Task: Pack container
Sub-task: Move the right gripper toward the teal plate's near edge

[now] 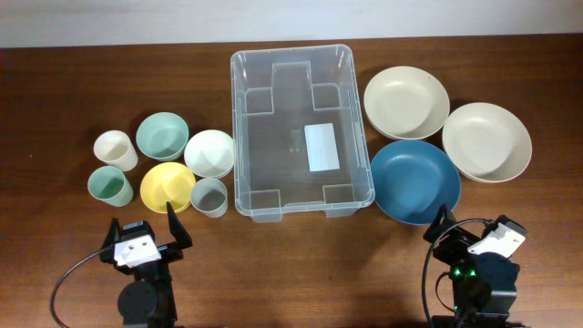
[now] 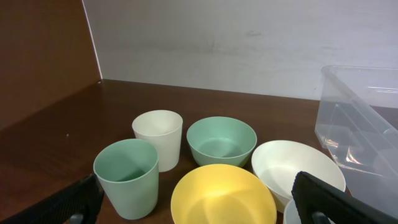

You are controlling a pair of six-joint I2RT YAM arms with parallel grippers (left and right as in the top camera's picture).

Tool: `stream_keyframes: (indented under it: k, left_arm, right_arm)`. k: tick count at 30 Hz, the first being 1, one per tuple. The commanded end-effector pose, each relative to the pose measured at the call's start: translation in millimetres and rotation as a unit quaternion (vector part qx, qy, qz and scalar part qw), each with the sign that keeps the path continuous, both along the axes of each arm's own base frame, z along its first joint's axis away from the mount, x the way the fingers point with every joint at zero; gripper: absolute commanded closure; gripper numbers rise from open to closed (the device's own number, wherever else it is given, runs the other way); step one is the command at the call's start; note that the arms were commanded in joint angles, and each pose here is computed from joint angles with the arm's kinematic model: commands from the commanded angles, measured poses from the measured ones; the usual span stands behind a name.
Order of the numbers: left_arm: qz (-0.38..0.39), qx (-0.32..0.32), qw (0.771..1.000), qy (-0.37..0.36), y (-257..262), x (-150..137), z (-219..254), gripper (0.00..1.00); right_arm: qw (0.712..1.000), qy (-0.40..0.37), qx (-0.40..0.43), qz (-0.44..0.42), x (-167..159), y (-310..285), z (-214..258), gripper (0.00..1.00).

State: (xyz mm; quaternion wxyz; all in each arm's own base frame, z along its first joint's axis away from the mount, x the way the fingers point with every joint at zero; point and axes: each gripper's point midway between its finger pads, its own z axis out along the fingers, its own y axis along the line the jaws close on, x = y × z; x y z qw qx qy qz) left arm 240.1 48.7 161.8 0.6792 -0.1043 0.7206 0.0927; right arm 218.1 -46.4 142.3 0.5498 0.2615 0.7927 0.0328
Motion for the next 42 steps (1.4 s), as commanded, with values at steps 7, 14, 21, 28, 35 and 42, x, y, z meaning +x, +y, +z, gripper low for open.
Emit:
stream_keyframes:
  k: [7,14,21,28,35,42]
  left_arm:
    - [0.002,-0.004,1.000,0.000,0.2,-0.3,-1.1,0.00]
    - [0.002,-0.004,1.000,0.000,0.3,-0.3,-1.1,0.01]
    - [0.002,-0.004,1.000,0.000,0.3,-0.3,-1.1,0.01]
    - [0.002,-0.004,1.000,0.000,0.3,-0.3,-1.1,0.00]
    - [0.002,-0.004,1.000,0.000,0.3,-0.3,-1.1,0.01]
    - [0.002,-0.004,1.000,0.000,0.3,-0.3,-1.1,0.00]
  right_arm:
    - [0.999,0.006,0.021,0.023,0.5,10.4,1.1,0.01]
    - [0.995,0.056,0.071,-0.046,-1.3,-3.0,-25.0,0.01]
    - [0.979,0.138,0.118,-0.089,-0.9,-5.2,-63.7,0.01]
    - [0.965,0.213,0.116,-0.097,6.1,-6.0,-80.6,0.01]
    - [0.952,0.265,0.115,-0.103,16.1,-7.2,-110.7,0.01]
    - [0.950,0.265,0.125,-0.110,28.0,-7.8,-122.0,0.01]
